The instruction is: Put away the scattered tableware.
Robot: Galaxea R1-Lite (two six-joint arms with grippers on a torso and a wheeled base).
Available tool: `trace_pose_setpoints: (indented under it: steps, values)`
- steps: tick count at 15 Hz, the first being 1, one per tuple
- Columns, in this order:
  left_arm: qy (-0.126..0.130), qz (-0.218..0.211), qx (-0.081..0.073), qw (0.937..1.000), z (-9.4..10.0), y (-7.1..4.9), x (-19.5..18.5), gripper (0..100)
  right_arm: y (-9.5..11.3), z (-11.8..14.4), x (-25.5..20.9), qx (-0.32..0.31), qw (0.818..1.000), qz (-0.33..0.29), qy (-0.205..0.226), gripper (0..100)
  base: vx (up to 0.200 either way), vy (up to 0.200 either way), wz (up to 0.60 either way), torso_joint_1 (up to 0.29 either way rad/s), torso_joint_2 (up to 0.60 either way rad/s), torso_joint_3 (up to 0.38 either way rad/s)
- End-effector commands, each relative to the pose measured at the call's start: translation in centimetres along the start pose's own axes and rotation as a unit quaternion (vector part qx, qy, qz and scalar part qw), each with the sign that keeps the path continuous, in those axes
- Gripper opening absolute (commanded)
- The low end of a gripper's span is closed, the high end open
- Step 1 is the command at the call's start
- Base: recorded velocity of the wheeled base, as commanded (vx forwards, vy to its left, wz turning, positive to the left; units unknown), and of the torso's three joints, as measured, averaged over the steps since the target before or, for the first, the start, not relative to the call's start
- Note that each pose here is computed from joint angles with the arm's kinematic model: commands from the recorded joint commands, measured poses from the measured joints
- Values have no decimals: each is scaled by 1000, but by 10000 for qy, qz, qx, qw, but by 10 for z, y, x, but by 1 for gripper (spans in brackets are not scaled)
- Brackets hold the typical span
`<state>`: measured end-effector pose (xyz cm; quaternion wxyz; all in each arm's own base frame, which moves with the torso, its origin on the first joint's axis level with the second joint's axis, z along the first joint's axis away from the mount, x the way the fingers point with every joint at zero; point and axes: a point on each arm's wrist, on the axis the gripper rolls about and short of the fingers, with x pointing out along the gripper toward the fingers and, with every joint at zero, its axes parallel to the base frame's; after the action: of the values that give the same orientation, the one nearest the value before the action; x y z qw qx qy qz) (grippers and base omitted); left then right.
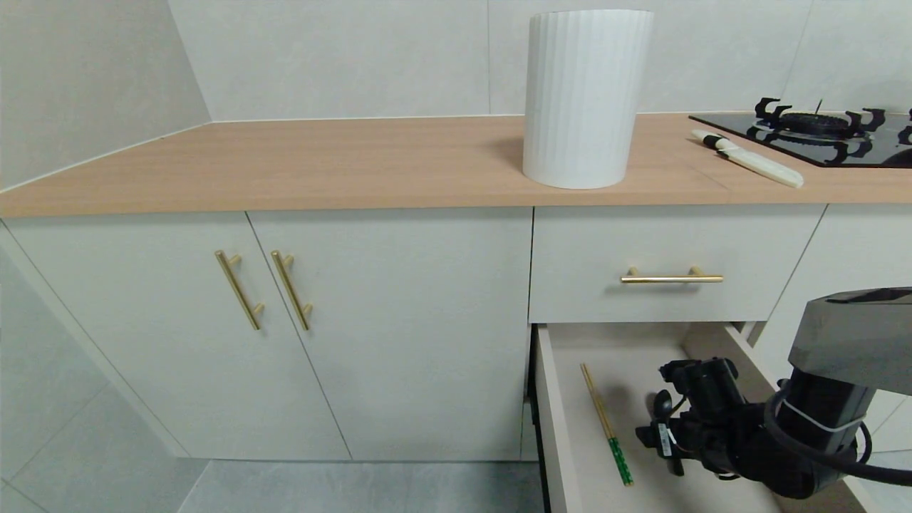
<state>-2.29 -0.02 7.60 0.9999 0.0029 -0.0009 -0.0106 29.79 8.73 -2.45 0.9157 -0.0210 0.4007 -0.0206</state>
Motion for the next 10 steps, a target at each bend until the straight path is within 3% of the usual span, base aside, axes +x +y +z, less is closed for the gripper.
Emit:
trace_pose_setpoints:
  steps: [1, 5, 6, 10]
  values:
    - [9, -1, 2, 10000, 0, 0, 0, 100, -4, 17, -29, 71, 9994, 59, -320, 100, 0, 0, 0, 0, 0, 0]
    - [9, -1, 2, 10000, 0, 0, 0, 100, -15, 38, -88, 68, 9993, 151, -325, 100, 0, 0, 0, 0, 0, 0]
    - [9, -1, 2, 10000, 0, 0, 0, 100, -17, 47, -122, -40, 9996, 248, -139, 100, 0, 0, 0, 0, 0, 0]
    - [9, -1, 2, 10000, 0, 0, 0, 100, -23, 54, -176, -226, 9987, 395, 223, 100, 0, 0, 0, 0, 0, 0]
